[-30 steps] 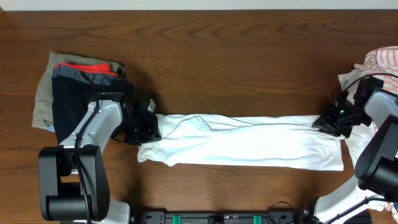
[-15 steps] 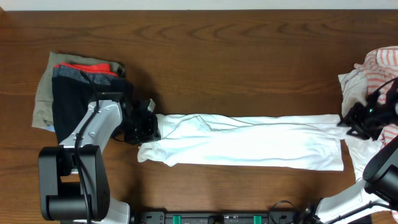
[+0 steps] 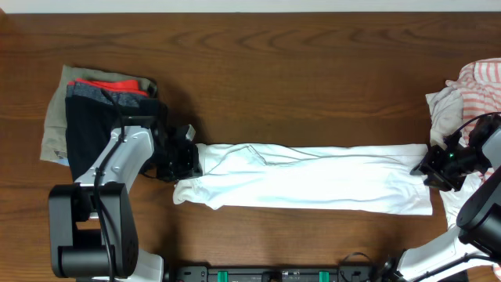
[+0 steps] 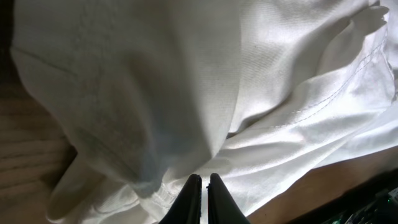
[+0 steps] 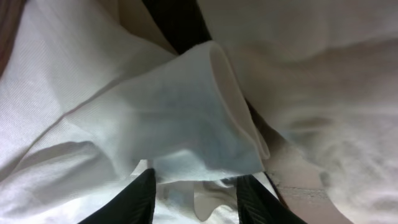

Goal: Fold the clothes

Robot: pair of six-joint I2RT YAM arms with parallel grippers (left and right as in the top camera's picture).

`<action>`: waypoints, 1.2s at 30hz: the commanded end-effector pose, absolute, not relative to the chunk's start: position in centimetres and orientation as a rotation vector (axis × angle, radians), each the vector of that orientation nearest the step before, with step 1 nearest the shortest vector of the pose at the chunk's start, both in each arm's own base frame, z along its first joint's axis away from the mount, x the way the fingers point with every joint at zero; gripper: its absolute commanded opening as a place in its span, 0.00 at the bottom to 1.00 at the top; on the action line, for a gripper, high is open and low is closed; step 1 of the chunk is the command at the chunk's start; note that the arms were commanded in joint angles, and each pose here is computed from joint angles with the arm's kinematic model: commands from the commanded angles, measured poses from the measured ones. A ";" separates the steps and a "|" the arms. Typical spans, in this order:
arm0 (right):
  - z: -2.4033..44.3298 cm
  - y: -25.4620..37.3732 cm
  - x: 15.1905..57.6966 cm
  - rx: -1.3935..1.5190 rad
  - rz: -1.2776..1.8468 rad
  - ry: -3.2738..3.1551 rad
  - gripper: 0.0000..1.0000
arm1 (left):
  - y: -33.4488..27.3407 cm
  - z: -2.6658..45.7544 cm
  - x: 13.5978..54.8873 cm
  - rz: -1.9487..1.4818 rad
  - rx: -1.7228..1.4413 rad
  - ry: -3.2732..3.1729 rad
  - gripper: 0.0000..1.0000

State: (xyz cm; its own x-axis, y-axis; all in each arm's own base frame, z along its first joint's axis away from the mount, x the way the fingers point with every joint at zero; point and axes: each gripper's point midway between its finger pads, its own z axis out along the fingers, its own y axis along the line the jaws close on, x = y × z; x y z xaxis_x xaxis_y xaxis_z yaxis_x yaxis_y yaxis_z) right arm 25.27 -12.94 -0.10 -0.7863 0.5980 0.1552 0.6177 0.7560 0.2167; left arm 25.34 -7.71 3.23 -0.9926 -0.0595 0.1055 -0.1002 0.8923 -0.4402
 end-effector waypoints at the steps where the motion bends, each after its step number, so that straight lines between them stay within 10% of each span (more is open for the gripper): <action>1: -0.2 -14.3 24.4 -0.978 -0.260 -2.883 0.42 | -7.4 3.6 25.8 0.691 0.121 -2.988 0.07; 23: -1.1 -14.3 25.1 -1.023 -0.277 -2.908 0.52 | -7.4 3.6 25.8 0.691 0.121 -2.988 0.07; 36: -2.5 -10.3 25.0 -1.027 -0.562 -2.884 0.41 | -7.4 3.6 25.8 0.691 0.121 -2.987 0.07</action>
